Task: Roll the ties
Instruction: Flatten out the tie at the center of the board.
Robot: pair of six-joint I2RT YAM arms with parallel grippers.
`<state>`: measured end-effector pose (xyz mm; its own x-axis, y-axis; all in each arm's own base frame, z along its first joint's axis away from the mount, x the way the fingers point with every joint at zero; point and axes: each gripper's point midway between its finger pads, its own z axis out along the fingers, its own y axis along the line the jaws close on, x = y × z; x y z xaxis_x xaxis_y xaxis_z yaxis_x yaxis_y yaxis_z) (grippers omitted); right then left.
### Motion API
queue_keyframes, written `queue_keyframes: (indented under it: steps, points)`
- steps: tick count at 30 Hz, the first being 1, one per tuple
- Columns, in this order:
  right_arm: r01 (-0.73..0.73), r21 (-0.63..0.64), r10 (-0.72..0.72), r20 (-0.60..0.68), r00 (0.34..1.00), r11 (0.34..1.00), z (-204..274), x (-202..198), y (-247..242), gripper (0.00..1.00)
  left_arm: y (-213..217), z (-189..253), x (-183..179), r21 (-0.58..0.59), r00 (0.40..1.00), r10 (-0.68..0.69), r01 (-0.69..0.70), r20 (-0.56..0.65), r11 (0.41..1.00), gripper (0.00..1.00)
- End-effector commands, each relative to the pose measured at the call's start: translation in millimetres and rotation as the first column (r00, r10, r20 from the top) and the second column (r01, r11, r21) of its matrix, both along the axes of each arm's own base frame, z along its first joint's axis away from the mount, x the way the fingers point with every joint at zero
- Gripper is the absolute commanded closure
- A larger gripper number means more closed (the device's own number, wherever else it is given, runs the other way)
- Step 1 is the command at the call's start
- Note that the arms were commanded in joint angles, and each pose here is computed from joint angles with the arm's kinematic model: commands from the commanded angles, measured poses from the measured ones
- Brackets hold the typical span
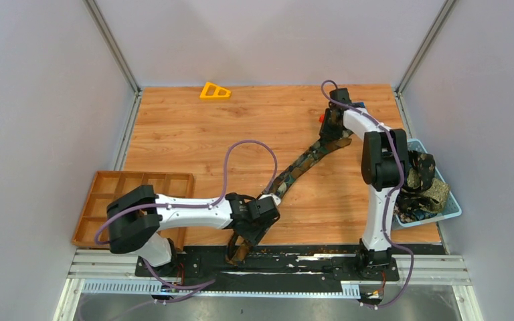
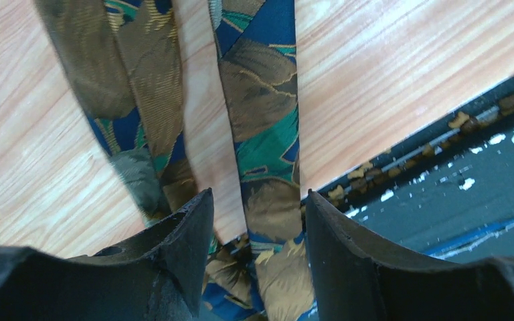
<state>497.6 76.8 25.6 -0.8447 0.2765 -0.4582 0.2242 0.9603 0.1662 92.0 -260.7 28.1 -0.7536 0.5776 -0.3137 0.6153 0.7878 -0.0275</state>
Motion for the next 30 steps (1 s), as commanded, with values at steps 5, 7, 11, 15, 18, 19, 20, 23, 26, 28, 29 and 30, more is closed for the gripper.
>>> queue_keyframes:
  steps: [5, 7, 11, 15, 18, 19, 20, 23, 26, 28, 29, 30]
  points:
    - [0.156, -0.082, -0.162, -0.07, 0.984, 0.984, -10.0, -41.9, -69.9, 0.69, -28.0, -22.9, 10.0, -0.013, 0.999, -0.029, 0.029, 0.013, 0.999, 0.5]
    - [0.157, -0.087, -0.163, -0.059, 0.985, 0.984, -3.1, -41.4, -73.2, 0.69, -28.4, -25.0, 13.9, 0.001, 0.999, -0.032, 0.032, 0.021, 1.0, 0.59]
    - [0.143, -0.06, -0.145, -0.022, 0.989, 0.988, 17.6, -35.6, -67.6, 0.69, -29.1, -19.0, 23.5, 0.006, 0.998, -0.029, 0.029, 0.051, 1.0, 0.77]
    - [0.135, -0.039, -0.134, 0.019, 0.991, 0.99, 43.7, -31.9, -62.0, 0.69, -21.4, -0.8, 43.8, 0.02, 0.992, 0.01, -0.013, 0.125, 1.0, 1.0]
    - [0.119, -0.02, -0.118, 0.045, 0.992, 0.993, 63.3, -31.0, -54.9, 0.69, -16.8, 7.9, 54.4, -0.005, 0.992, 0.037, -0.037, 0.119, 0.999, 1.0]
    - [0.116, -0.014, -0.115, 0.054, 0.992, 0.993, 69.8, -31.9, -51.7, 0.69, -15.0, 10.5, 58.3, -0.011, 0.992, 0.04, -0.039, 0.119, 0.999, 1.0]
    - [0.115, -0.009, -0.115, 0.064, 0.991, 0.993, 75.0, -32.6, -50.3, 0.69, -12.9, 12.1, 61.1, -0.01, 0.992, 0.042, -0.041, 0.122, 0.999, 1.0]
    - [0.104, -0.002, -0.104, 0.085, 0.991, 0.995, 89.3, -38.1, -43.4, 0.69, -4.3, 17.2, 70.4, -0.009, 0.99, 0.059, -0.059, 0.127, 0.998, 1.0]
    - [0.092, 0.003, -0.092, 0.095, 0.991, 0.996, 97.6, -45.2, -37.0, 0.69, 2.5, 21.9, 76.5, -0.028, 0.991, 0.071, -0.068, 0.115, 0.997, 1.0]
    - [0.083, 0.006, -0.083, 0.096, 0.992, 0.997, 99.5, -51.9, -32.8, 0.69, 6.0, 26.5, 81.1, -0.045, 0.991, 0.078, -0.073, 0.11, 0.996, 1.0]
    - [0.079, 0.007, -0.079, 0.103, 0.992, 0.997, 101.7, -53.5, -30.1, 0.69, 6.7, 28.7, 82.6, -0.055, 0.991, 0.077, -0.072, 0.106, 0.996, 1.0]
    - [0.074, 0.007, -0.074, 0.099, 0.992, 0.997, 100.5, -57.3, -27.9, 0.69, 7.1, 31.3, 84.0, -0.063, 0.992, 0.075, -0.068, 0.105, 0.996, 1.0]
